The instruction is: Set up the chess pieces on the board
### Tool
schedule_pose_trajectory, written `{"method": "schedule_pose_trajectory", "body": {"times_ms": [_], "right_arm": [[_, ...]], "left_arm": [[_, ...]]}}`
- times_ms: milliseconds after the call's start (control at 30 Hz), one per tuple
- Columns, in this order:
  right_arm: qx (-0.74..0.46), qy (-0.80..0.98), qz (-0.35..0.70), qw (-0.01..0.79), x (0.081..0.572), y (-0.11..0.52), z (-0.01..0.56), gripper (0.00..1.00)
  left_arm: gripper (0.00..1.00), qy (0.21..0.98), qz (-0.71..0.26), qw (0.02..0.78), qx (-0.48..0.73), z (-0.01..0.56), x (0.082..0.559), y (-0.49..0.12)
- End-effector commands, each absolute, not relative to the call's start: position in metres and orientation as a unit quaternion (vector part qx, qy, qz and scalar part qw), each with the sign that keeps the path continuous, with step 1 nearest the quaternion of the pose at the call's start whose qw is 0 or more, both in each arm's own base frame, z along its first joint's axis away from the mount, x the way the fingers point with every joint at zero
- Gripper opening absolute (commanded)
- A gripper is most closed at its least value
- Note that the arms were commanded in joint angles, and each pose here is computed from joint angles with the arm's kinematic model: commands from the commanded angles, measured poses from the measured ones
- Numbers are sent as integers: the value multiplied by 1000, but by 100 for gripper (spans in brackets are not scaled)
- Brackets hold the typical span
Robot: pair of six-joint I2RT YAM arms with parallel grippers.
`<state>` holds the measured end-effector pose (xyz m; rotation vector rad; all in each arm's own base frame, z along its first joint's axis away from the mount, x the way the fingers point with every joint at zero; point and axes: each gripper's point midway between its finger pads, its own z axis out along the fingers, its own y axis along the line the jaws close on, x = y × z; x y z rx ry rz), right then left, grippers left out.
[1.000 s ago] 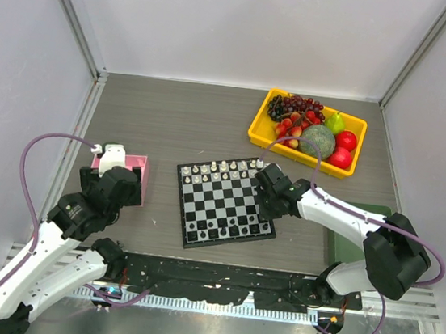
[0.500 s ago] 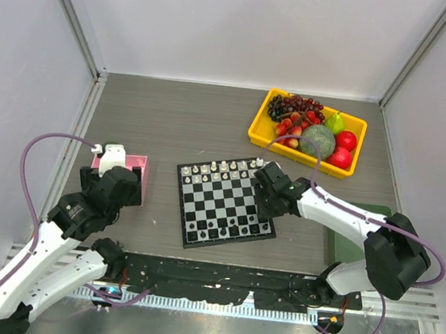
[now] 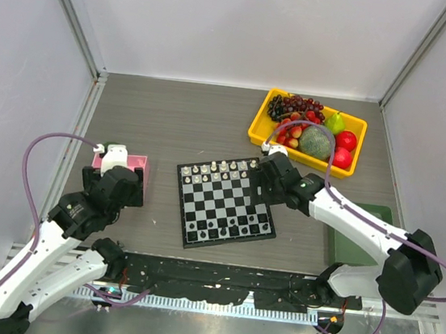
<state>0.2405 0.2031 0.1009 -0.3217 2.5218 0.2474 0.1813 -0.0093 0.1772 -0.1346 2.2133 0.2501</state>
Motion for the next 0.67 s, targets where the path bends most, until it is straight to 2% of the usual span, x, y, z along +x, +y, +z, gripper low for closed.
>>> {"method": "schedule_pose_trajectory", "body": {"times_ms": [0, 33, 300, 633], "right_arm": [[-84, 922, 61, 374, 265, 183, 149, 89], [-73, 918, 48, 386, 269, 176, 154, 97], [41, 898, 14, 437, 285, 101, 185, 95], [41, 882, 59, 466, 280, 102, 184, 95]], "left_arm": [[99, 881, 77, 464, -61, 194, 191, -17], [99, 881, 77, 463, -63, 195, 191, -18], [99, 884, 85, 453, -76, 201, 199, -22], [99, 893, 92, 434, -80, 195, 212, -33]]}}
